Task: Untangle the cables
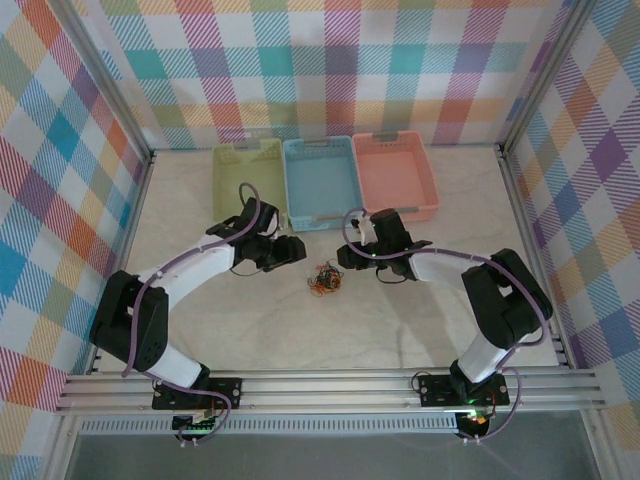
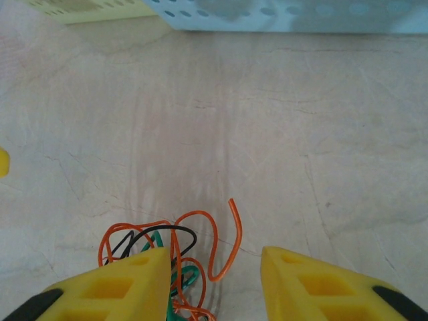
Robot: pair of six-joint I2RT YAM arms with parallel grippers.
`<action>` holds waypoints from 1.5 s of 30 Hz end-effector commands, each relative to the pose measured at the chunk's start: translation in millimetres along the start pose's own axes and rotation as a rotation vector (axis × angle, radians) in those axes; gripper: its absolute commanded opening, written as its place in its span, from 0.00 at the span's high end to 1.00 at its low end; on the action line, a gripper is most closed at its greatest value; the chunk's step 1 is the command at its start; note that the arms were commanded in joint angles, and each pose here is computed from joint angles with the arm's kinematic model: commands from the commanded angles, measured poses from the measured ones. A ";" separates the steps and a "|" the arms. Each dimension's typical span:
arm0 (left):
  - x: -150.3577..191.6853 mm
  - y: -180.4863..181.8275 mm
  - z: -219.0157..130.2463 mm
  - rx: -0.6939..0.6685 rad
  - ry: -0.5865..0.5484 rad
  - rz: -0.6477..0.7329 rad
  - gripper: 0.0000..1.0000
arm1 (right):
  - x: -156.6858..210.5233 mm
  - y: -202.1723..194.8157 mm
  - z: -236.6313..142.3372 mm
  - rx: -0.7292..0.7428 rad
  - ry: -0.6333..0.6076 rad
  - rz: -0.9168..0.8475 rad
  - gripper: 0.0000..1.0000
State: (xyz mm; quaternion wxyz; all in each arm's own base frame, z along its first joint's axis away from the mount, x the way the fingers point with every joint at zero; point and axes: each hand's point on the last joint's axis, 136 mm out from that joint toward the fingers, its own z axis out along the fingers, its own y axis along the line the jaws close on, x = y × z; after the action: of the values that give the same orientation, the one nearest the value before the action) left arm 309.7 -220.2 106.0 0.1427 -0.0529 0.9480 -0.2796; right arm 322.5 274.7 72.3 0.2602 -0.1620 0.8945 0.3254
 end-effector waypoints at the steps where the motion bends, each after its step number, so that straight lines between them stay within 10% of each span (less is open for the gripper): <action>1: 7.8 -9.5 13.5 0.043 0.043 0.004 0.43 | -7.9 12.1 5.2 -0.045 -0.009 -0.024 0.61; 14: 22.8 -3.9 38.9 0.048 0.107 0.000 0.46 | -8.4 14.0 15.7 -0.041 -0.010 -0.029 0.66; 25: 33.4 -4.2 43.3 0.046 0.122 0.006 0.47 | -18.0 13.4 7.0 -0.012 -0.072 -0.063 1.00; 45: 37.7 -9.1 32.7 0.007 0.091 0.056 0.52 | -38.3 6.2 -25.1 0.081 -0.250 -0.073 1.00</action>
State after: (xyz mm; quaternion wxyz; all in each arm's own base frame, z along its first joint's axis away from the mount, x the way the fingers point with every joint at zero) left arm 285.7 -252.5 69.3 0.0972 -0.0182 0.9524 -0.2885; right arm 336.5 267.7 110.5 0.3826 -0.1519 0.8570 0.3099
